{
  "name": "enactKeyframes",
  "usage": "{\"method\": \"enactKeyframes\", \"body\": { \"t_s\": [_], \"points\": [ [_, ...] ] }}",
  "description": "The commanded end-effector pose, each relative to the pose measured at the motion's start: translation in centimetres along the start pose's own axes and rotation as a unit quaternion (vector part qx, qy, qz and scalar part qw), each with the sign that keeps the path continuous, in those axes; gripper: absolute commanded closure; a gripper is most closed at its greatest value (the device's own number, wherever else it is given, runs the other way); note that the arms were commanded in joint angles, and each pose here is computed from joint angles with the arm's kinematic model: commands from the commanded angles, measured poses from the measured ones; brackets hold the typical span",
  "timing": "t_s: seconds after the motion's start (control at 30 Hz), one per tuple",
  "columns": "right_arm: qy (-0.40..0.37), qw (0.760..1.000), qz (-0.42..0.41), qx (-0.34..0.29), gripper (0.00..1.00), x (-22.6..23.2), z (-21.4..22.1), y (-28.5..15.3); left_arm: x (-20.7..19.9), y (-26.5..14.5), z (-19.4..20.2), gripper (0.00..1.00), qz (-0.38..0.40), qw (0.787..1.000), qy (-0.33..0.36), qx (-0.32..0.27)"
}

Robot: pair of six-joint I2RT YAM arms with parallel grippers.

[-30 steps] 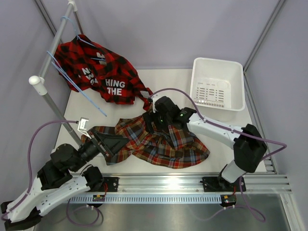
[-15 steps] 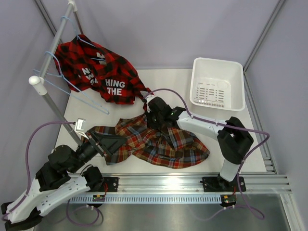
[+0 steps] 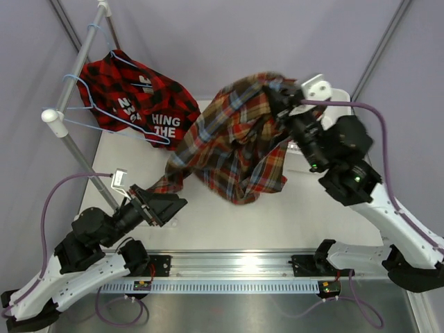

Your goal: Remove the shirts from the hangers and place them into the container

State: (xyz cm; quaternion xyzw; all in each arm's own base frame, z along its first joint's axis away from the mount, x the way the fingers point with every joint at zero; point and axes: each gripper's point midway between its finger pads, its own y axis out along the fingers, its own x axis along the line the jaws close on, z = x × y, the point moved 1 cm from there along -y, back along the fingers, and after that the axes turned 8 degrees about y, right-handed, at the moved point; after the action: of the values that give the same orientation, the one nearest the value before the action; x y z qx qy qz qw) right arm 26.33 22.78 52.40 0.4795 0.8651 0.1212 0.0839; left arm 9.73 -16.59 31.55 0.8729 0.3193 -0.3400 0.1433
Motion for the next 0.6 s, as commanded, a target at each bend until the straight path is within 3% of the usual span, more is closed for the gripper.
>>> {"method": "enactKeyframes", "body": {
  "t_s": [0.0, 0.23, 0.37, 0.57],
  "points": [
    [-0.09, 0.987, 0.033, -0.131, 1.0, -2.7, -9.5, -2.2, -1.5, 0.8, 0.5, 0.01, 0.047, 0.999, 0.003, 0.009],
    [-0.144, 0.94, 0.064, -0.304, 1.0, -5.2, -21.5, -7.7, -1.9, 2.4, 2.5, 0.06, 0.077, 0.996, 0.019, 0.044],
    [-0.217, 0.903, 0.11, -0.353, 1.0, -6.1, -24.6, -8.7, -3.5, 3.0, 3.1, 0.1, 0.127, 0.99, 0.015, 0.058],
    [-0.215, 0.875, 0.112, -0.419, 1.0, -6.8, -29.3, -12.5, -3.0, 3.5, 4.4, 0.11, 0.122, 0.989, 0.021, 0.082]
  ]
}}
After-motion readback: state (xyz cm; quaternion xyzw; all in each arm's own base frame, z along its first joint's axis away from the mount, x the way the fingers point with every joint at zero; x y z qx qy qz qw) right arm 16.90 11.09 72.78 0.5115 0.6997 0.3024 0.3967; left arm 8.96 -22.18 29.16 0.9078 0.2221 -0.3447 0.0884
